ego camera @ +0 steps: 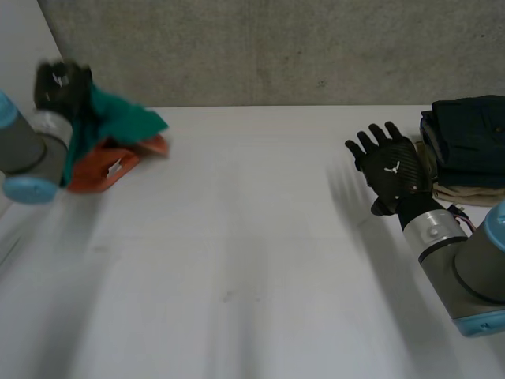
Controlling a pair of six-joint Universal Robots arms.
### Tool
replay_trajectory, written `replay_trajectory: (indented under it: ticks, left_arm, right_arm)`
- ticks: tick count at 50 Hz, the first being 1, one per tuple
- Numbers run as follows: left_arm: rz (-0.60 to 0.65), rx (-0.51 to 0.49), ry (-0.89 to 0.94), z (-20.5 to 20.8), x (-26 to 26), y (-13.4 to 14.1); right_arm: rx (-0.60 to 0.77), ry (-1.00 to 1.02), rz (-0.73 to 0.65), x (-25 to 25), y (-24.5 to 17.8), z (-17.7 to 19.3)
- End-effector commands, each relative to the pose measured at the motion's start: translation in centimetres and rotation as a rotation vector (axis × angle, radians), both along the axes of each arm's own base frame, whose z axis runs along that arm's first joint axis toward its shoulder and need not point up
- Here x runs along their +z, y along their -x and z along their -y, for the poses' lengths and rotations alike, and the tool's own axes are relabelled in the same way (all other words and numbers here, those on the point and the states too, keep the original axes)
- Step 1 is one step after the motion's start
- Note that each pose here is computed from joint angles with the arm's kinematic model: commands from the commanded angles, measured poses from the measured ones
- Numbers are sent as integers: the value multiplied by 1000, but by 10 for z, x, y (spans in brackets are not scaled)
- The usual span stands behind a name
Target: Fold the laundry.
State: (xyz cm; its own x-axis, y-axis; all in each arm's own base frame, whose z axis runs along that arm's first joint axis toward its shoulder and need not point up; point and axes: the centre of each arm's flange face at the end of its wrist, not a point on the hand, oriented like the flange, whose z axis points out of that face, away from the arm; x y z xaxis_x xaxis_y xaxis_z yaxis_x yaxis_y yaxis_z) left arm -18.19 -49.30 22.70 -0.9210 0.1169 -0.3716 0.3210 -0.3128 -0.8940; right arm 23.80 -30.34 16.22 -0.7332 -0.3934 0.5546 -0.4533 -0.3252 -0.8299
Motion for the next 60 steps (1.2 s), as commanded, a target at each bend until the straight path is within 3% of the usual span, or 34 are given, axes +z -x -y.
replay_trajectory:
  ticks: [1,8,17,24,27,31,39,43,50,60]
  left_arm:
    - [-220,-222,186,-94,117,53]
    - [-213,-421,105,-180,119,104]
    - [-75,-594,-338,-263,-11,155]
    - [-75,-759,-501,-313,-60,173]
    - [-75,-731,-466,-310,-53,165]
    - [-92,-614,-374,-288,-24,138]
    - [-132,-357,-264,-250,18,63]
    - [-122,-302,-345,-237,6,42]
    - [-94,-219,-570,-219,-38,18]
    - [-15,-203,-705,-220,-76,13]
  right_arm:
    - [-16,6,28,7,5,1]
    - [-26,8,36,11,8,3]
    - [-56,14,46,15,14,9]
    - [-139,8,51,17,24,19]
    - [-178,-9,58,22,28,22]
    - [-178,-75,79,28,27,16]
    - [-1,-382,101,53,-8,-44]
    - [112,-568,75,50,-29,-85]
    - [279,-619,1,24,-65,-140]
    - [273,-512,-114,-27,-79,-156]
